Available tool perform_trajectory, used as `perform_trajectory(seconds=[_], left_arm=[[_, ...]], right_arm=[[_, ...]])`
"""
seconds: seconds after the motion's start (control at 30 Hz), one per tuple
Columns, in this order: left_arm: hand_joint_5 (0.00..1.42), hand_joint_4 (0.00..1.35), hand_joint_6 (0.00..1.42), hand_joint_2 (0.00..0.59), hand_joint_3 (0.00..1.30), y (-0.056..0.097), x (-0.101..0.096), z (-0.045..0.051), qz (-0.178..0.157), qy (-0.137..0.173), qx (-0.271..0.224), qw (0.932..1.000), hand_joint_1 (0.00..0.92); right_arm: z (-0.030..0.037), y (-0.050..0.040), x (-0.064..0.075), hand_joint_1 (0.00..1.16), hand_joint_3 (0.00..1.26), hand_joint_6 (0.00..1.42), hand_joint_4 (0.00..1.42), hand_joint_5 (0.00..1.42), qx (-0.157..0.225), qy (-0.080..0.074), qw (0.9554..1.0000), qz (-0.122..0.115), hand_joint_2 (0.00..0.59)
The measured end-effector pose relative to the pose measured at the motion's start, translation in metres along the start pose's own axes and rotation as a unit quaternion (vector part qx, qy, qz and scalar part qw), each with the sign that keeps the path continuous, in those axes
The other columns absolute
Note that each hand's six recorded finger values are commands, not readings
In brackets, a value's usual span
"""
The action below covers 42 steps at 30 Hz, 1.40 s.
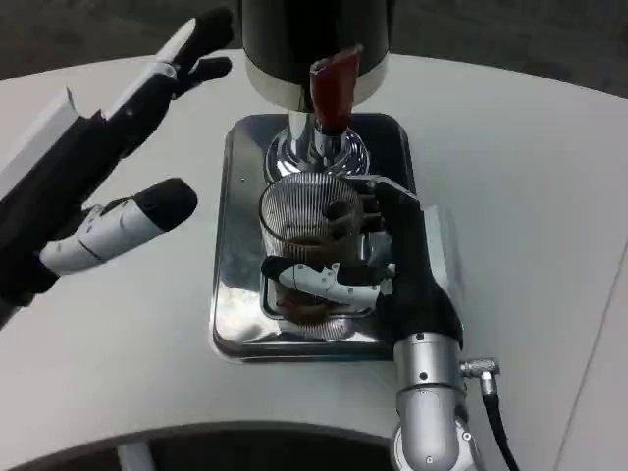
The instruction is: Grasp the cup under the faucet to collect the drink, then remove the cup.
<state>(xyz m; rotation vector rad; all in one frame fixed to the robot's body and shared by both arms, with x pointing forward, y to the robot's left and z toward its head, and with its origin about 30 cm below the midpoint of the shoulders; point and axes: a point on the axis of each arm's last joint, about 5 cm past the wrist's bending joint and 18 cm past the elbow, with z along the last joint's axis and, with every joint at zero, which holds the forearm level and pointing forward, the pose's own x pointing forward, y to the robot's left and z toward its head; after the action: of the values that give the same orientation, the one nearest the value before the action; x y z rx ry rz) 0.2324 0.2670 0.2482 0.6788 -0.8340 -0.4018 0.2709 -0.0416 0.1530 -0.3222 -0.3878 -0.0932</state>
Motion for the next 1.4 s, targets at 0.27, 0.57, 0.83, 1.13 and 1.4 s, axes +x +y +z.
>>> perform_trajectory(seconds=[0.27,0.57,0.83,1.13,1.4], left_arm=[[0.0,0.0,0.0,0.123,0.0,-0.004,-0.026,0.0048,-0.001,0.046,0.011,0.9989,0.0],[0.0,0.0,0.0,0.127,0.0,-0.018,-0.054,0.0257,-0.038,0.129,0.079,0.9877,0.0],[0.0,0.0,0.0,0.114,0.0,-0.029,-0.072,0.0426,-0.087,0.218,0.156,0.9596,0.0],[0.0,0.0,0.0,0.104,0.0,-0.044,-0.074,0.0554,-0.146,0.246,0.217,0.9335,0.0],[0.0,0.0,0.0,0.128,0.0,-0.047,-0.077,0.0609,-0.179,0.23,0.261,0.9202,0.0]], right_arm=[[0.0028,-0.0034,-0.015,1.13,0.79,1.32,0.96,1.0,-0.012,-0.001,0.9999,0.007,0.044],[0.0053,-0.0117,-0.032,1.11,0.81,1.35,1.02,1.02,-0.039,-0.022,0.9987,0.025,0.043],[0.0096,-0.0224,-0.04,1.12,0.82,1.35,1.02,1.02,-0.039,-0.027,0.9987,0.019,0.044],[0.0242,-0.0302,-0.047,1.13,0.83,1.35,1.04,1.03,-0.025,-0.057,0.9976,0.031,0.044],[0.0411,-0.049,-0.062,1.13,0.84,1.35,1.05,1.04,-0.008,-0.084,0.9948,0.056,0.044]])
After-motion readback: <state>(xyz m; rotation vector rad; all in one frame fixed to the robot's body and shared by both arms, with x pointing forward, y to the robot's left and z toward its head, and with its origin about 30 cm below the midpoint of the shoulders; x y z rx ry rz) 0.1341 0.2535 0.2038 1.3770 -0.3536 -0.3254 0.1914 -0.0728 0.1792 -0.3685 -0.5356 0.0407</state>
